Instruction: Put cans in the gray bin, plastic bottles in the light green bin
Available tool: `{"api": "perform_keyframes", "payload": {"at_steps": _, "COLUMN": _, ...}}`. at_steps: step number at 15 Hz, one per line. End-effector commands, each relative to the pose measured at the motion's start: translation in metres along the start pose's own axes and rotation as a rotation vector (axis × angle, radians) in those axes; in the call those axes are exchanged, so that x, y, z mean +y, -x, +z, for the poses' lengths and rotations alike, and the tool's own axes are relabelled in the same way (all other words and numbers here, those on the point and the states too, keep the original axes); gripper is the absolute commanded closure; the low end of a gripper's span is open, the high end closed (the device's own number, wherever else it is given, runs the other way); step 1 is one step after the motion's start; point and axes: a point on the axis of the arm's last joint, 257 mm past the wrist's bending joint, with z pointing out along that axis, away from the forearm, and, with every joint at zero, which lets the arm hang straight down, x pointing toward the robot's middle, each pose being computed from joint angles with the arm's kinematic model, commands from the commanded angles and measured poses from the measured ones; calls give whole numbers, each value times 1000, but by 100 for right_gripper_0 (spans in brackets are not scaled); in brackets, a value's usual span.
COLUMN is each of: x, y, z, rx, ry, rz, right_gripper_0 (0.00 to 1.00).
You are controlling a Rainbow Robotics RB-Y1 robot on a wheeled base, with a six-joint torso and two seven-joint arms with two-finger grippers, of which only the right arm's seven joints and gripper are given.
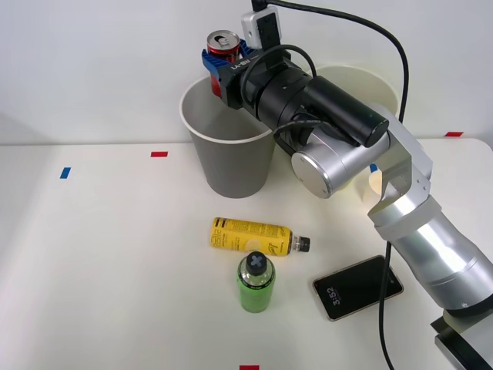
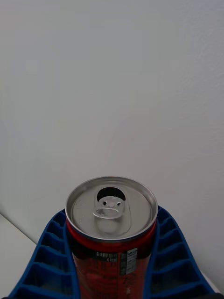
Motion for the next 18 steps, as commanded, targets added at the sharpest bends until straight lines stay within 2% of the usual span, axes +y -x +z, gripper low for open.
{"api": "perform_keyframes", "payload": {"at_steps": 1, "x": -4, "y": -1, "z": -3, "rx": -1, "ry": 4, "rz": -16, "right_gripper_0": 0}}
{"api": "perform_keyframes", "payload": {"at_steps": 6, "x": -7, "y": 7, "z": -16, "rx": -11, "ry": 24, "rz": -22, "right_gripper_0": 0}}
{"api": "perform_keyframes", "payload": {"at_steps": 10, "x": -15, "y": 14, "z": -68, "rx": -23, "ry": 44, "rz": -92, "right_gripper_0": 0}}
{"api": "perform_keyframes", "payload": {"at_steps": 13, "x": -19, "y": 13, "z": -112, "rx": -74, "ry": 72, "rz": -33, "right_gripper_0": 0}}
{"api": "perform_keyframes", "payload": {"at_steps": 15, "x": -30, "y": 7, "z": -147, "rx": -139, "ry": 65, "rz": 6, "right_gripper_0": 0}}
{"api": "perform_keyframes", "payload": {"at_steps": 18, "x": -31, "y": -8, "z": -194, "rx": -184, "ry": 41, "rz": 50, "right_gripper_0": 0}}
